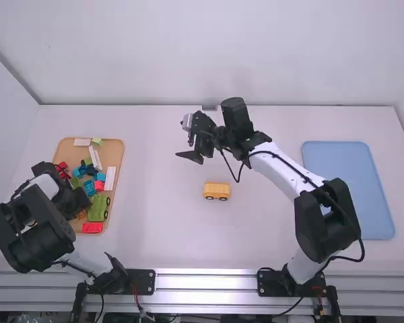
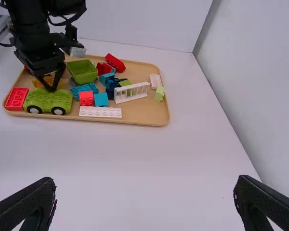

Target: Assemble lego blocks to make yellow taxi

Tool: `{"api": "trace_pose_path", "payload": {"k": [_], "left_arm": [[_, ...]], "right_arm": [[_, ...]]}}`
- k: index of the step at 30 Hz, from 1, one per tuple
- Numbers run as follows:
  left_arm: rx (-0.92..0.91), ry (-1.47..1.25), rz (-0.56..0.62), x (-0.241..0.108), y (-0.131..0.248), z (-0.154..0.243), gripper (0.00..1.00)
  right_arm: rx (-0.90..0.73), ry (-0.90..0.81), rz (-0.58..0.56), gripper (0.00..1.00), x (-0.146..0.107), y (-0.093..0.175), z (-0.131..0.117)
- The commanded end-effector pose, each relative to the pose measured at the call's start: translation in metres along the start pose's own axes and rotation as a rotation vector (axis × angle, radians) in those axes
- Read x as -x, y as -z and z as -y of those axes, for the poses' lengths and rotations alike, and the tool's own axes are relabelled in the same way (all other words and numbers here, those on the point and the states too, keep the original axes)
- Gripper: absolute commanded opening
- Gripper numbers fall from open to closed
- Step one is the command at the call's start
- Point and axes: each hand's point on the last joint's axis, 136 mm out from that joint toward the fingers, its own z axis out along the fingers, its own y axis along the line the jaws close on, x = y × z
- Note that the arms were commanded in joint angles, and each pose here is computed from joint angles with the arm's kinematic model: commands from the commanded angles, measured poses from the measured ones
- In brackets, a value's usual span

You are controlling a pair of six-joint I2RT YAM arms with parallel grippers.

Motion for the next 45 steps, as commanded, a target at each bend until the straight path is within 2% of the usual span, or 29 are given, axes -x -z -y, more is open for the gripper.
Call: {"api": "trace_pose_path", "payload": {"k": [1, 6, 16, 24, 27, 32, 37, 40, 41, 45], "left_arm": [[0.031, -0.008, -0.026, -0.012, -0.006, -0.009, 0.51], [0.011, -0.051, -0.020, -0.014, -0.011, -0.004, 0.43], [-0.037, -0.151, 0.016, -0.012, -0.017, 0.004, 0.45], [-0.033, -0.132, 0.010, -0.015, -0.019, 0.003, 0.36], [-0.030, -0.113, 0.012, -0.014, -0.018, 0.004, 0.26], [-0.033, -0.073, 0.042, -0.004, -0.010, 0.005, 0.27], [-0.096, -0.074, 0.182, 0.016, 0.026, 0.016, 0.23], [-0.230, -0.183, 0.322, 0.024, 0.065, 0.040, 0.25], [-0.317, -0.236, 0.406, 0.026, 0.090, 0.057, 0.25], [-0.510, -0.466, 0.618, 0.017, 0.146, 0.107, 0.23]], "right_arm": [[-0.004, 0.014, 0.013, 0.99, 0.008, -0.002, 0.005], [-0.006, 0.020, 0.017, 0.98, 0.009, -0.002, 0.006], [-0.005, 0.017, 0.015, 0.99, 0.009, -0.002, 0.006], [-0.005, 0.013, 0.015, 0.99, 0.009, -0.002, 0.006], [-0.006, 0.011, 0.012, 0.99, 0.009, -0.002, 0.006], [-0.038, 0.012, -0.011, 0.99, 0.005, -0.002, 0.011], [-0.077, -0.049, -0.018, 0.99, 0.004, 0.000, 0.020], [-0.089, -0.089, -0.011, 0.99, 0.002, 0.006, 0.026], [-0.092, -0.108, -0.008, 0.99, 0.000, 0.010, 0.029], [-0.039, -0.124, 0.038, 0.99, 0.003, 0.018, 0.026]]}}
